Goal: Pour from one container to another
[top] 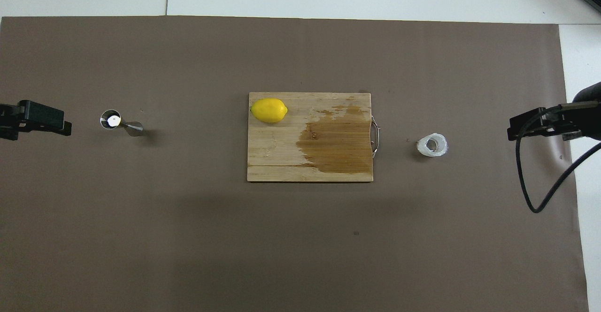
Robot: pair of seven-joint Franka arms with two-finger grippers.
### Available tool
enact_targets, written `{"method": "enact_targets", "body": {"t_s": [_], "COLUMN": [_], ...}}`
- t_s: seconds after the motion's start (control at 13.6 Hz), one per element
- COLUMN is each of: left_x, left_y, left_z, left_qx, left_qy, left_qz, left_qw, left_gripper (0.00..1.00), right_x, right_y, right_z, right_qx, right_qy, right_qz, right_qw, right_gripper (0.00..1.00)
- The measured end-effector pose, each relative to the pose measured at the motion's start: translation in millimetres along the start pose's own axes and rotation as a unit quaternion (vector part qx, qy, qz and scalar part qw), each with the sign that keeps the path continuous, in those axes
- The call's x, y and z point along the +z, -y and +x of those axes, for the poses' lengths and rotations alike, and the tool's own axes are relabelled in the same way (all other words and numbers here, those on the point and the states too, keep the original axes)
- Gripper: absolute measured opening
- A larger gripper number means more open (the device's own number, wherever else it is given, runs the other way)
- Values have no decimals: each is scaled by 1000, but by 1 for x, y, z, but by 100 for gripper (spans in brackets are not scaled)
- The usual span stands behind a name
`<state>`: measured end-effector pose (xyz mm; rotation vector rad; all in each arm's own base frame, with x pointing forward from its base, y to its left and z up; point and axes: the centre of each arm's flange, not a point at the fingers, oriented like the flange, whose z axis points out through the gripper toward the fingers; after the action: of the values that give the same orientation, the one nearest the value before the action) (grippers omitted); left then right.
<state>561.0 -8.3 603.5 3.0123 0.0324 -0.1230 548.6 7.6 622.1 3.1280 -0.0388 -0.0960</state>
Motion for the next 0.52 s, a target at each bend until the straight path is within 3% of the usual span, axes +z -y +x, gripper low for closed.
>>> {"method": "enact_targets", "body": {"t_s": [0.22,0.52], "left_x": [29,65], "left_y": [21,62], "left_z": [41,97], "left_qx": [-38,-141], "left_qy": [15,22], "left_qz": [-23,-62], "left_qw": [999,988], "left_gripper": [100,100], "right_x": [0,0], "right_y": [0,0], "right_z": [0,0], "right_qx": [0,0], "right_qy": [0,0], "right_qz": [0,0], "right_qw": [1000,1000], "right_gripper": [100,100]}}
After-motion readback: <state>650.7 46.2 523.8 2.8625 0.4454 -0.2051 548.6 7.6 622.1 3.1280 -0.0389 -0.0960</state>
